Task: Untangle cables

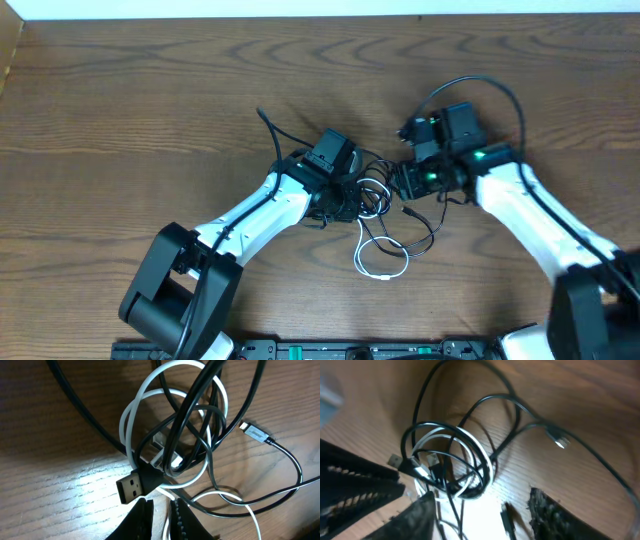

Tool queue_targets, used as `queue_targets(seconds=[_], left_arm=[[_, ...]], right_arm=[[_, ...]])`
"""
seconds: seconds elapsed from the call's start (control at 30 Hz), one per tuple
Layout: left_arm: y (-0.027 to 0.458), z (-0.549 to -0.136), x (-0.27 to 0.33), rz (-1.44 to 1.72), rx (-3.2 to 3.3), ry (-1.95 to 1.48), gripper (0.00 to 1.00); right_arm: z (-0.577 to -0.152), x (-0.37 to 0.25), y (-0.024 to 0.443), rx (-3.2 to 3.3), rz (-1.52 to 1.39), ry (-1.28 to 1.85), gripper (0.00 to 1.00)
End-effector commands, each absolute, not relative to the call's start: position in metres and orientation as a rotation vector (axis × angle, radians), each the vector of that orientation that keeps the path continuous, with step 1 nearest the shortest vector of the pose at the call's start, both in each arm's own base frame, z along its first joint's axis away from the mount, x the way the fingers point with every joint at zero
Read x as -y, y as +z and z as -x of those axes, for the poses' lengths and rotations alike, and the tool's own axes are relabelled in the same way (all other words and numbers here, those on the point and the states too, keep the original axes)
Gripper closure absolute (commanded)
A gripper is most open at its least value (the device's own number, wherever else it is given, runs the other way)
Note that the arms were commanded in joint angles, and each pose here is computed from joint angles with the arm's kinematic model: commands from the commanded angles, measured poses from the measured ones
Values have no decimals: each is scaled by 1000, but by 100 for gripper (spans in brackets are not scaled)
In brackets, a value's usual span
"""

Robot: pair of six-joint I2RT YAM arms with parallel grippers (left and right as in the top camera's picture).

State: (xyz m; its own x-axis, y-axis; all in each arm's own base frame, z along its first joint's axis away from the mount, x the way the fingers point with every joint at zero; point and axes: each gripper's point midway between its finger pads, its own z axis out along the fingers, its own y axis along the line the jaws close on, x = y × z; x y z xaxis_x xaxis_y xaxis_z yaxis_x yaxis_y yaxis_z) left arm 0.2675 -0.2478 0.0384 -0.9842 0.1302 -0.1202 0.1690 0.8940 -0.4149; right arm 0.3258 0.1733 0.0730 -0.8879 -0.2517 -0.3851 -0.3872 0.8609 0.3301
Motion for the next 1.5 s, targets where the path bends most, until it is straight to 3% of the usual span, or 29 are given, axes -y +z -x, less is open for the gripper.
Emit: queue_targets(seconds=[0.0,0.4,0.53,0.6,0.63,0.83,1.17,1.47], left_arm=[[36,-267,246,-226,-2976,-641,83],[29,-259,241,-220,-3006,-624,83],[29,-258,240,-220,-3015,-619,83],[28,-256,238,-218,-3024,-613,83],[28,-255,238,-217,-3028,-611,83],[20,-247,233,-212,-3055,-595,83],[17,-247,233,-215,-3043,-606,83],[37,-260,271,-289,-2907,-899,83]], right_arm=[[-324,-181,49,-2754,473,585,48],[-304,-203,-9,-2897,514,593,55],[-301,-204,-21,-2929,507,568,73],[-301,-198,-26,-2959,440,524,94],[-302,-195,-27,-2970,405,500,99],[-303,-195,-21,-2982,309,543,99],[-315,-192,44,-2892,19,766,99],[-288,-190,47,-2997,-79,772,99]])
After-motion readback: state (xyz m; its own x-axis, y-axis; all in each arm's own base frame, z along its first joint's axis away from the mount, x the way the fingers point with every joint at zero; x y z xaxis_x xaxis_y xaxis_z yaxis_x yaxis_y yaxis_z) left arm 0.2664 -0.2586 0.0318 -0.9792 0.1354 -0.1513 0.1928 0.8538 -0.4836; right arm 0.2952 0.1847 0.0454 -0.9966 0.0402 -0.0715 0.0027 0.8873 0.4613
